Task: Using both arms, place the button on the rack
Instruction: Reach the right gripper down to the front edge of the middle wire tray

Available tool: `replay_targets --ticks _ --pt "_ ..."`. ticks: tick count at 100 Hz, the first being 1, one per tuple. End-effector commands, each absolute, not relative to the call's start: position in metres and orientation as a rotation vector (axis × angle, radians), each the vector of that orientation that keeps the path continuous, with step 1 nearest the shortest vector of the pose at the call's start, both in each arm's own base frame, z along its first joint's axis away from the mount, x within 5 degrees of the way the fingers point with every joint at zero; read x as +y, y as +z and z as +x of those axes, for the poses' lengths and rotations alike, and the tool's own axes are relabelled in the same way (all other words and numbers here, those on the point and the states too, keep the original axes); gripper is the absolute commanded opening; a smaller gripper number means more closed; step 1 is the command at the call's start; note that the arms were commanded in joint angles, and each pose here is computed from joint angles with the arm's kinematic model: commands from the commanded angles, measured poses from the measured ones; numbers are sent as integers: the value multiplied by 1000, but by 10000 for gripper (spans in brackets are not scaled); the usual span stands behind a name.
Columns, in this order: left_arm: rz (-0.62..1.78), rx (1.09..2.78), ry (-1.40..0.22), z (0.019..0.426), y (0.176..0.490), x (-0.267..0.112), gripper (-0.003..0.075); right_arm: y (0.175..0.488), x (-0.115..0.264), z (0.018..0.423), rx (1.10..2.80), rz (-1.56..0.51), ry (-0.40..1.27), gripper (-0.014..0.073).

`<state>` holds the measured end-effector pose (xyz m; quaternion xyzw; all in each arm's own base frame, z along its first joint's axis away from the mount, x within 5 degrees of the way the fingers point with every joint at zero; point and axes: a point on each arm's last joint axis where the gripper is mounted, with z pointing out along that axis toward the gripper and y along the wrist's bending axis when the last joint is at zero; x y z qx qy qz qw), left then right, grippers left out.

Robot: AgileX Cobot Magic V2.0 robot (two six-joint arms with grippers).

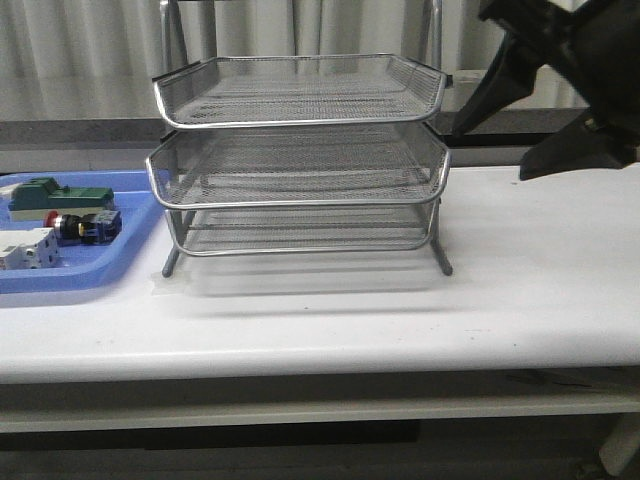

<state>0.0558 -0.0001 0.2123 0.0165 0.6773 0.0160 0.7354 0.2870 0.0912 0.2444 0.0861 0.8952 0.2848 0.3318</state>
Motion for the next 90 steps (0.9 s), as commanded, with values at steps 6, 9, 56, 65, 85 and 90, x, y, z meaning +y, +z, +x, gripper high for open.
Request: replay_targets --ticks 6,9,56,65,85,90 --pt "20 1421 20 55 206 0 4 259 98 309 2249 200 791 498" --pt "20 1421 20 55 206 0 4 258 100 314 2247 200 798 498" --pt "20 1421 20 55 206 0 4 225 117 359 2339 178 868 498" --pt "20 1421 20 55 206 0 4 220 117 361 2352 186 867 460" --pt "20 1421 20 55 206 0 4 217 119 360 2369 176 891 235" --pt "20 1421 20 55 206 0 4 217 119 360 2372 171 899 188"
